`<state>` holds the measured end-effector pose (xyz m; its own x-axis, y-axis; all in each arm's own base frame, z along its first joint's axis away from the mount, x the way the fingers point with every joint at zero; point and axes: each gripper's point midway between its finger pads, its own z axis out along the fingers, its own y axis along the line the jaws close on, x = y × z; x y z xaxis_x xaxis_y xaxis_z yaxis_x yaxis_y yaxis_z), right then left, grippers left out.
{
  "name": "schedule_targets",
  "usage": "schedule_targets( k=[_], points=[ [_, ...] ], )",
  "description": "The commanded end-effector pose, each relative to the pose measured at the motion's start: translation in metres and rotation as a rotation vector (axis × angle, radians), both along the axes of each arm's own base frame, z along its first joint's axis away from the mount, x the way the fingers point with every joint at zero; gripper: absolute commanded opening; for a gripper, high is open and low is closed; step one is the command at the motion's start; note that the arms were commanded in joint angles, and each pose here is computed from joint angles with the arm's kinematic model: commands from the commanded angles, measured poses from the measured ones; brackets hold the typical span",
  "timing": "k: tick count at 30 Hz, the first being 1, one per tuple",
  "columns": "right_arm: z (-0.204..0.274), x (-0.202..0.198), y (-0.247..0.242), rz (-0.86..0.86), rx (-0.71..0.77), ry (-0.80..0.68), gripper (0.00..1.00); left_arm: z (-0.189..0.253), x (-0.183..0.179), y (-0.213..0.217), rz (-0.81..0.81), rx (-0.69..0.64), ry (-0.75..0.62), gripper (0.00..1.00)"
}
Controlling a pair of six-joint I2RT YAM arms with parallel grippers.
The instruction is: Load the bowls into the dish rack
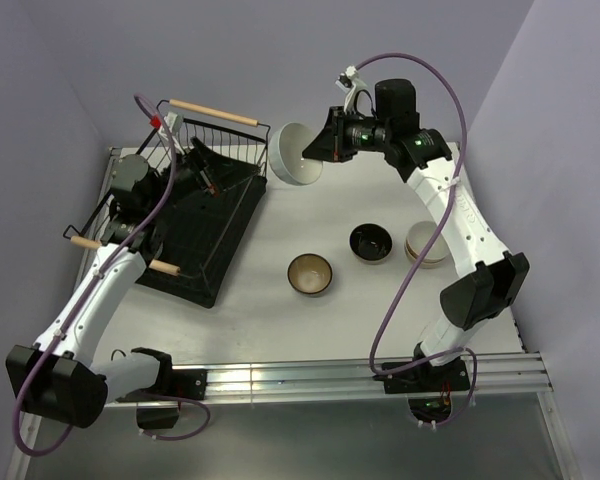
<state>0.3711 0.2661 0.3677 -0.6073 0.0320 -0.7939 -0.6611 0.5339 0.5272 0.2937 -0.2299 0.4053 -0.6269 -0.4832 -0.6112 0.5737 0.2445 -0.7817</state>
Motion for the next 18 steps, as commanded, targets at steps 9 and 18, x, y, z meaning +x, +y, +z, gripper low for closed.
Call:
schedule_targets(
  k=[9, 18],
  points=[
    [0.040, -0.029, 0.022, 0.074, 0.060, -0.125, 0.00, 0.016, -0.001, -0.011, 0.008, -0.064, -0.042, 0.99],
    [0.030, -0.028, 0.035, 0.084, 0.035, -0.114, 0.00, 0.012, -0.003, -0.015, 0.012, -0.047, -0.028, 0.99]
  ],
)
